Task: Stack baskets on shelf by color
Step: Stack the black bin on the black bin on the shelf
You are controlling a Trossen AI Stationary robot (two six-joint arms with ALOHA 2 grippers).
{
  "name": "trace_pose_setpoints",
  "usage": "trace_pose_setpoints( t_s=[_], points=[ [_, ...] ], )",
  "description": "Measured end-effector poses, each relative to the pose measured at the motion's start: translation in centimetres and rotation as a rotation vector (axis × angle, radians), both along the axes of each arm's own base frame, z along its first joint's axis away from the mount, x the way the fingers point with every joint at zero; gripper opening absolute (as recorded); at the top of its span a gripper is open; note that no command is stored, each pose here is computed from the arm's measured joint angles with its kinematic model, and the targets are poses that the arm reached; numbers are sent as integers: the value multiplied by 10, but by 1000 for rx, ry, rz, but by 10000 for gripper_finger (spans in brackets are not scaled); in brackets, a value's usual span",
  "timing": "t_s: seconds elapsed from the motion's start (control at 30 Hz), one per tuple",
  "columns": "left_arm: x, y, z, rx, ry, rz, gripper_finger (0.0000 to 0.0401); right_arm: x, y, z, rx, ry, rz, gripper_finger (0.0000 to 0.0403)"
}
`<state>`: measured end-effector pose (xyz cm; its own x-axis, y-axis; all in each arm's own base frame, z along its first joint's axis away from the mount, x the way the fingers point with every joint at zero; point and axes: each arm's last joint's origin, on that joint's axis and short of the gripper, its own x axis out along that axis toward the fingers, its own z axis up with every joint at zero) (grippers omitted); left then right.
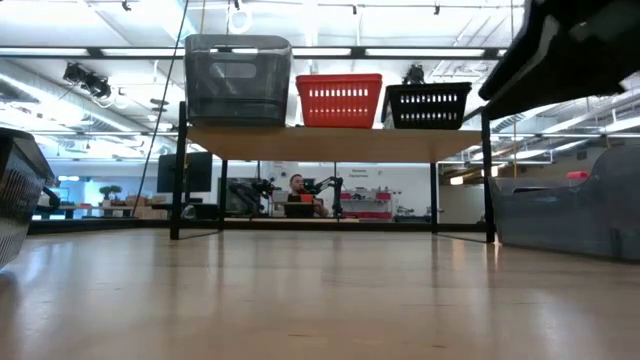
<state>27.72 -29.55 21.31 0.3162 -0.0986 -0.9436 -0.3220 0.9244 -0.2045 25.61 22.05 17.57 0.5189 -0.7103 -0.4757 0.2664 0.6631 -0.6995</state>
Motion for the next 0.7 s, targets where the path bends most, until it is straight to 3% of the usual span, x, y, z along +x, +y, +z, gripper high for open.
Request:
trace_pose_setpoints(
  t_s=[0.2, 0.4, 0.57, 0.7],
  points=[
    [2, -2, -2, -16, -8, 6, 177, -8, 9, 0, 25, -33, 11, 155],
    [7, -3, -25, 24, 50, 24, 195, -9, 9, 0, 28, -37, 12, 155],
    [16, 1, -43, 65, 87, 48, 195, -8, 9, 0, 27, -36, 11, 155],
    [23, 8, -51, 109, 100, -29, 171, -9, 9, 0, 25, -34, 11, 155]
  ],
)
